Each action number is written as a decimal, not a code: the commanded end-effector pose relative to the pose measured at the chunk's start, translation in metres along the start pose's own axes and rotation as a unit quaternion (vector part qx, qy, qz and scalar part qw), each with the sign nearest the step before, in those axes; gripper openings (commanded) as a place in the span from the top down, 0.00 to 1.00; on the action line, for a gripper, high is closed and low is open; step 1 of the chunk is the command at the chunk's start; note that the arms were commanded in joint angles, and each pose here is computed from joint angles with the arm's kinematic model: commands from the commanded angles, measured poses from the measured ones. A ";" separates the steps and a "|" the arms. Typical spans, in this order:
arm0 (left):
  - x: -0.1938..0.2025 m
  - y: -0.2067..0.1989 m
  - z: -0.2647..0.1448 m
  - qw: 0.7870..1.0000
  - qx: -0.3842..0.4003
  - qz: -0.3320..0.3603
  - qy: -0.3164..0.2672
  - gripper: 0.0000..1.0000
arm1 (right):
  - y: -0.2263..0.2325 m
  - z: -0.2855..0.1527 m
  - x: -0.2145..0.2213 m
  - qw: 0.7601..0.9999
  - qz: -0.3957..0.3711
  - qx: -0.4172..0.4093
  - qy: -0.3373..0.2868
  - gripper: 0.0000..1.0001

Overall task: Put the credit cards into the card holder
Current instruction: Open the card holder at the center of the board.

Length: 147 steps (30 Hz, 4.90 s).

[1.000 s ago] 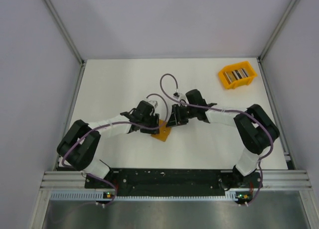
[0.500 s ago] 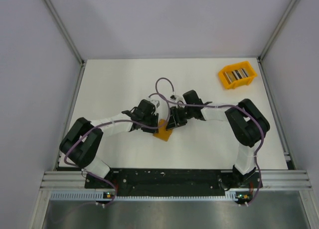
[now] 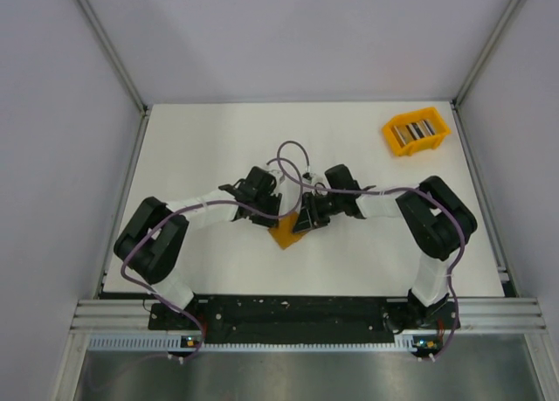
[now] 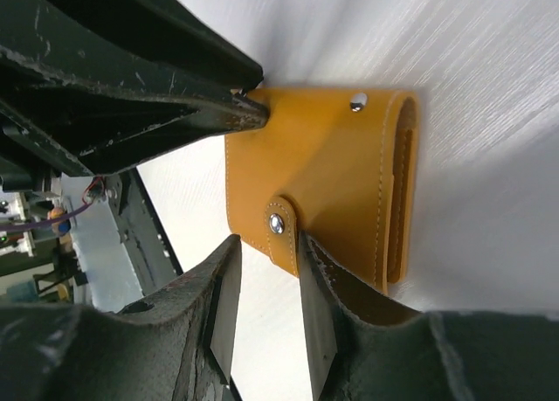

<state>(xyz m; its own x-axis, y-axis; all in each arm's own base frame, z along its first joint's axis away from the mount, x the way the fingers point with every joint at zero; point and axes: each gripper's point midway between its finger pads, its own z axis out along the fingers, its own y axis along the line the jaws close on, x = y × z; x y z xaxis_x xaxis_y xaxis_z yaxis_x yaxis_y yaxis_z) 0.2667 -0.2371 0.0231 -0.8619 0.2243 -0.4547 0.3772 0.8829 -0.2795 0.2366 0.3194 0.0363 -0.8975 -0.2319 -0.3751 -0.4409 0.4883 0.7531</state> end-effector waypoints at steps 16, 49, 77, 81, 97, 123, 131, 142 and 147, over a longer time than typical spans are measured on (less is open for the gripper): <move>0.031 -0.012 0.007 0.998 0.056 -0.024 0.021 0.47 | -0.022 0.009 0.015 0.990 0.107 0.081 -0.032 0.65; 0.020 -0.011 -0.006 0.997 0.041 -0.062 -0.022 0.44 | -0.021 -0.009 0.006 0.988 0.074 0.128 -0.050 0.63; 0.030 -0.020 0.001 0.995 0.070 -0.068 0.007 1.00 | -0.015 -0.003 0.009 0.991 0.077 0.096 -0.044 0.63; 0.031 -0.012 0.002 0.996 0.046 -0.081 0.006 1.00 | -0.009 -0.007 0.008 0.992 0.071 0.091 -0.044 0.66; 0.029 -0.001 0.005 0.990 0.004 -0.138 -0.006 1.00 | 0.019 -0.012 0.024 0.998 0.035 0.049 0.028 0.69; 0.038 -0.001 0.002 0.980 -0.004 -0.198 -0.017 1.00 | 0.052 0.016 0.006 0.995 -0.058 -0.030 -0.072 1.00; 0.039 0.009 0.002 0.974 -0.037 -0.222 -0.017 1.00 | 0.085 0.008 -0.005 0.975 -0.139 -0.119 -0.126 1.00; 0.041 0.012 0.003 0.970 -0.047 -0.238 -0.016 1.00 | 0.087 0.010 0.009 0.963 -0.209 -0.119 -0.120 1.00; 0.040 0.016 0.001 0.970 -0.061 -0.236 -0.020 1.00 | 0.085 0.006 0.028 0.964 -0.222 -0.124 -0.071 0.95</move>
<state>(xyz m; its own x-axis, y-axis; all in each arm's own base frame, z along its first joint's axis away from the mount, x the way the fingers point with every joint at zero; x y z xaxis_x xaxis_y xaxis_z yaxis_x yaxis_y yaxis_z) 0.2566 -0.2342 0.0232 -0.8906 -0.2514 -0.3791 -0.0476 0.8804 -0.4719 0.1875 0.3532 0.0590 -0.7182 -0.1979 -0.6671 -0.6940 0.2730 0.6662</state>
